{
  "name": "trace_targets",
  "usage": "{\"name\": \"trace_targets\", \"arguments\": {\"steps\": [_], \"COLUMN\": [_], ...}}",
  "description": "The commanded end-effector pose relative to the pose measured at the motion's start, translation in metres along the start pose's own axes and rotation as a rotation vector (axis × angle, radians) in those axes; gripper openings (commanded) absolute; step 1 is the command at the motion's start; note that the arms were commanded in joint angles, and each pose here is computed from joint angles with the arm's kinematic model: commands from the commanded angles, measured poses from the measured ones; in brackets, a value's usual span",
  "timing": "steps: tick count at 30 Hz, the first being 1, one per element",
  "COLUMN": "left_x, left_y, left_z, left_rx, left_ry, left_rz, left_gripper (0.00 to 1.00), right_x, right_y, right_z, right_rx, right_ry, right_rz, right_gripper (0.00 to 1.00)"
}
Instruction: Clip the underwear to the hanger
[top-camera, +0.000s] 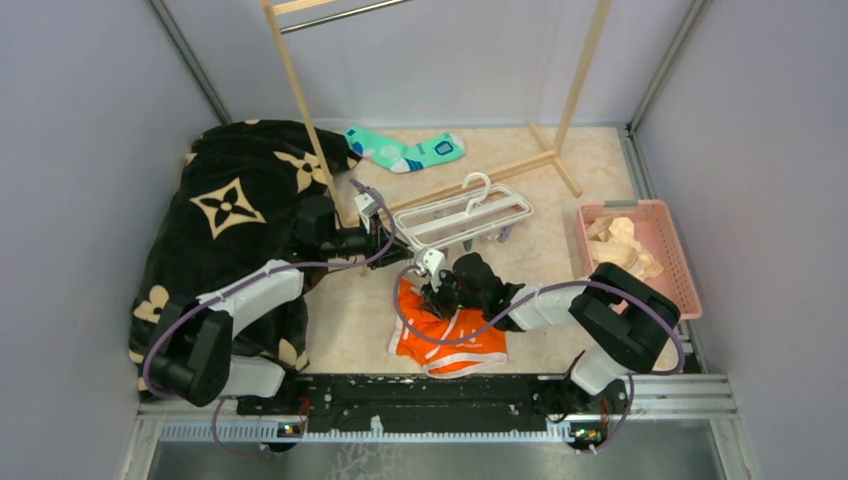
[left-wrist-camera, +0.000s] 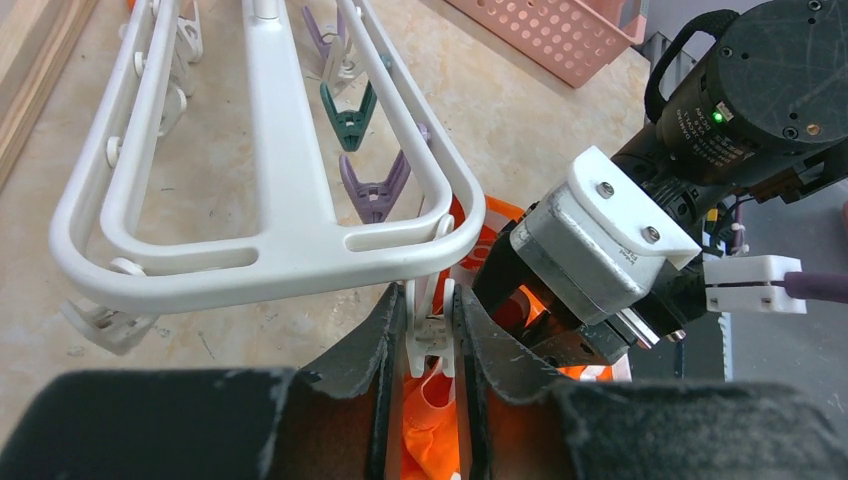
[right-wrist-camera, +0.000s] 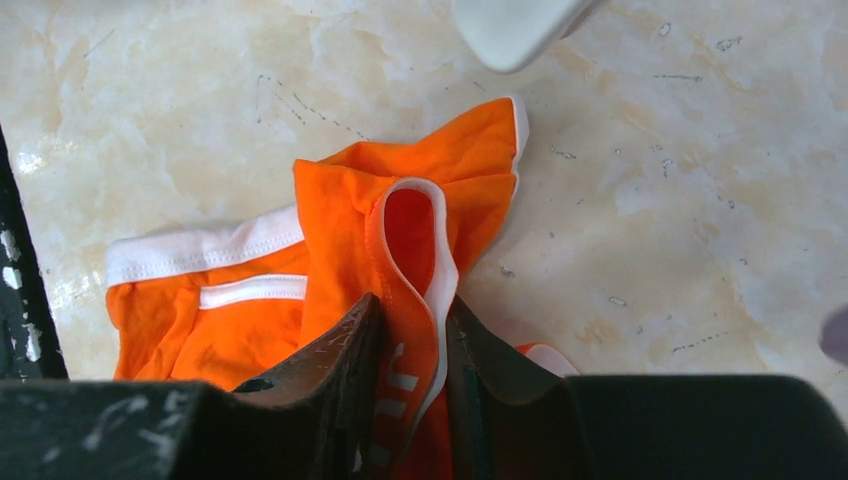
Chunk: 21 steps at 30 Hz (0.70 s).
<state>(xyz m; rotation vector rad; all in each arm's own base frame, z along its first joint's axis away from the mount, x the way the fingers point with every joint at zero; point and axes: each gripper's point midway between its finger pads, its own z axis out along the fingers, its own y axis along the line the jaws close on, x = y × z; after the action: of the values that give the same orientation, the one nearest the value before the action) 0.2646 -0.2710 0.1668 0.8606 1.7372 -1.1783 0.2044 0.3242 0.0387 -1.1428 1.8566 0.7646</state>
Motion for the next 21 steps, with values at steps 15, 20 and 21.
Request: {"name": "trace_targets", "arguments": {"steps": [15,20,21], "left_x": [-0.020,-0.016,-0.015], "left_y": [-0.022,-0.028,-0.028], "left_z": [-0.002,-0.005,-0.005], "left_rx": [0.100,0.124,0.127], "left_ry": [-0.057,-0.065,-0.063], "left_rz": [0.066,0.072,0.070], "left_gripper": [0.00,0.00,0.00], "right_x": [-0.054,-0.072,-0.076], "right_y": [0.002,-0.001,0.000], "right_z": [-0.001,-0.006,-0.008], "right_rx": [-0.064,-0.088,-0.099], "right_ry": [-0.148,-0.212,-0.228], "right_rz": [0.082,0.156,0.162], "right_gripper": [0.00,0.00,0.00]}}
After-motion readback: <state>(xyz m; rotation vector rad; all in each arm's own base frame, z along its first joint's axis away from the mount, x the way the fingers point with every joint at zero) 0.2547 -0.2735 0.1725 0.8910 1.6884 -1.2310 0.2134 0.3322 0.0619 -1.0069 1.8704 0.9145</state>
